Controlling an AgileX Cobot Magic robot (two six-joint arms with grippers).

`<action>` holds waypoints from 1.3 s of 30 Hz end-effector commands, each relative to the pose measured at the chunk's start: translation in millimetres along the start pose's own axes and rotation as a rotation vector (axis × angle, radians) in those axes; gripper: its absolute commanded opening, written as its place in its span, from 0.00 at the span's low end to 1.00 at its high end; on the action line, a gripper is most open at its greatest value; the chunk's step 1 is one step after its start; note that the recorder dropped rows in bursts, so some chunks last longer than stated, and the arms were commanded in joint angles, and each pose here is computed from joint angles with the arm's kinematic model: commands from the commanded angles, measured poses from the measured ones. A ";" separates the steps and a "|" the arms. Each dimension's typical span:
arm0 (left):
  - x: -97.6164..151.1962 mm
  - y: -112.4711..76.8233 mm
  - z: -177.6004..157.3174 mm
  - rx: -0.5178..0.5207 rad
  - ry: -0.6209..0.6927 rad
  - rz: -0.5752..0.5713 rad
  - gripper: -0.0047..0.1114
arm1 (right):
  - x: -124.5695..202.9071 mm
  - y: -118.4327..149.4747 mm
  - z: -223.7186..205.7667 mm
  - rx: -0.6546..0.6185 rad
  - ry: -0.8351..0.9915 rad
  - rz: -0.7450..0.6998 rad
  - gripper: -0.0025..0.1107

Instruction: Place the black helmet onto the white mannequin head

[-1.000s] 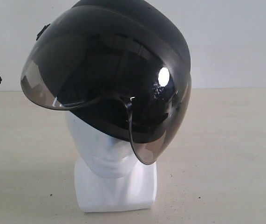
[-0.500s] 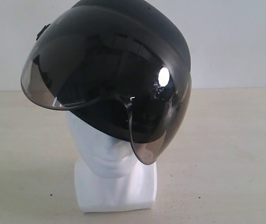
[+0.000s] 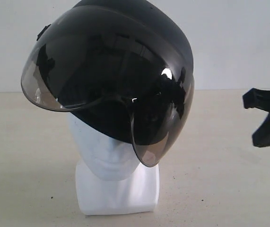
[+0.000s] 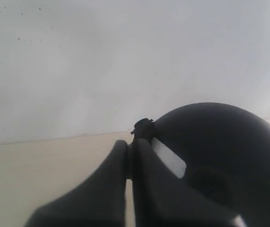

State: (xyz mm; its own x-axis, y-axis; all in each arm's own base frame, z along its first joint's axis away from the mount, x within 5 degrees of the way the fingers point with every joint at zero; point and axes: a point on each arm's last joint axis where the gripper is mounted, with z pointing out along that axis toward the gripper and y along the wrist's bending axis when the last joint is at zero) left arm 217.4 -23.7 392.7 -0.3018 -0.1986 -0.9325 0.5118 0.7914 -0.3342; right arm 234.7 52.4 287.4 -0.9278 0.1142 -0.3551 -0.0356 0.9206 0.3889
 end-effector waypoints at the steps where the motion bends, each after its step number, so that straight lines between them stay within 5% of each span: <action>1: -9.8 9.7 15.0 0.048 0.036 -0.040 0.08 | -27.2 8.4 9.0 -0.108 -0.151 0.005 0.02; 11: -4.5 4.9 42.8 0.269 0.180 -0.113 0.08 | -67.6 21.5 21.6 -0.246 -0.263 -0.006 0.02; 32: 14.7 13.1 48.5 0.276 0.226 -0.135 0.08 | -74.7 28.6 26.3 -0.271 -0.315 0.028 0.02; 39: 15.0 1.2 52.4 0.331 0.245 -0.119 0.08 | -72.7 42.9 42.0 -0.268 -0.309 0.002 0.02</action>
State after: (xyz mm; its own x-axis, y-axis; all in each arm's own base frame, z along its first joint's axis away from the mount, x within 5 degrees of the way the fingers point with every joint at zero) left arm 257.4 -48.7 368.9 -0.5412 -0.1241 -0.8317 0.6523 0.5622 -0.5084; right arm 314.7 96.5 292.1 -0.7925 0.2674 -0.5482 -0.1508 0.7850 0.6009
